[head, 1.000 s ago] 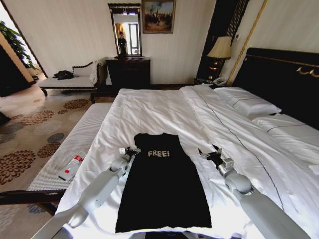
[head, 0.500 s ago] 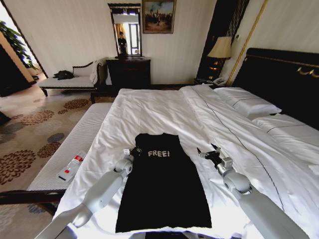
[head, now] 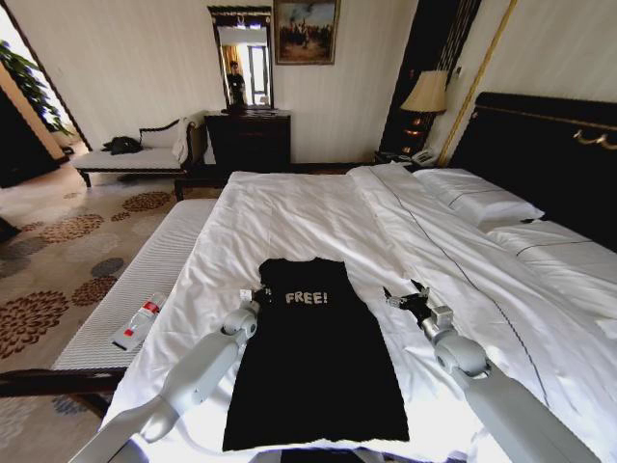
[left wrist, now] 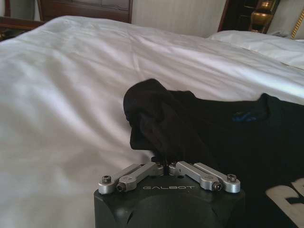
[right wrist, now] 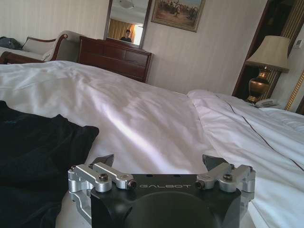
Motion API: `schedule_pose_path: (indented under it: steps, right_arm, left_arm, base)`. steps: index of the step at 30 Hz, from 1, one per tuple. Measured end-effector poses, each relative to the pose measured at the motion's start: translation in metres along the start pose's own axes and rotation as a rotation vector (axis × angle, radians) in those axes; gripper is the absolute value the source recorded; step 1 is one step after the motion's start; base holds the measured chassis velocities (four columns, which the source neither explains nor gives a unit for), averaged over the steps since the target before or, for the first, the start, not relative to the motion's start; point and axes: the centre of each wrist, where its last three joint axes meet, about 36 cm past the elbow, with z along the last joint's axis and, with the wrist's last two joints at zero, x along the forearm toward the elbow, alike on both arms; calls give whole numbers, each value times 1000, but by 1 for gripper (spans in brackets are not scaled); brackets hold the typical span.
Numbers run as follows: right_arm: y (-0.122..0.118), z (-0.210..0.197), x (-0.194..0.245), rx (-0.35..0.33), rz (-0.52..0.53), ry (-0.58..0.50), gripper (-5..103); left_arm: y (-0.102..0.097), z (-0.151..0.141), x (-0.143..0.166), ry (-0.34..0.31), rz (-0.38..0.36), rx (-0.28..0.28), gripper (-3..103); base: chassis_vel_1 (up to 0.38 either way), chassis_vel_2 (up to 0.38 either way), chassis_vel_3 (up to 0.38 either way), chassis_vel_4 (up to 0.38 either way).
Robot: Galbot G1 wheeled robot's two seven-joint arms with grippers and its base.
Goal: Fold the clothes on the bed.
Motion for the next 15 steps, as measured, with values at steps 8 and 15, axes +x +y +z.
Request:
schedule_pose_path:
  steps: [8, 15]
  right_arm:
    - [5, -1, 1, -5, -5, -5, 100]
    - [12, -2, -3, -12, -18, -12, 100]
  left_arm:
    - [26, -18, 19, -41, -34, 16, 0]
    - [51, -34, 34, -62, -65, 36, 0]
  base:
    - [0, 0, 0, 0]
    - [0, 0, 0, 0]
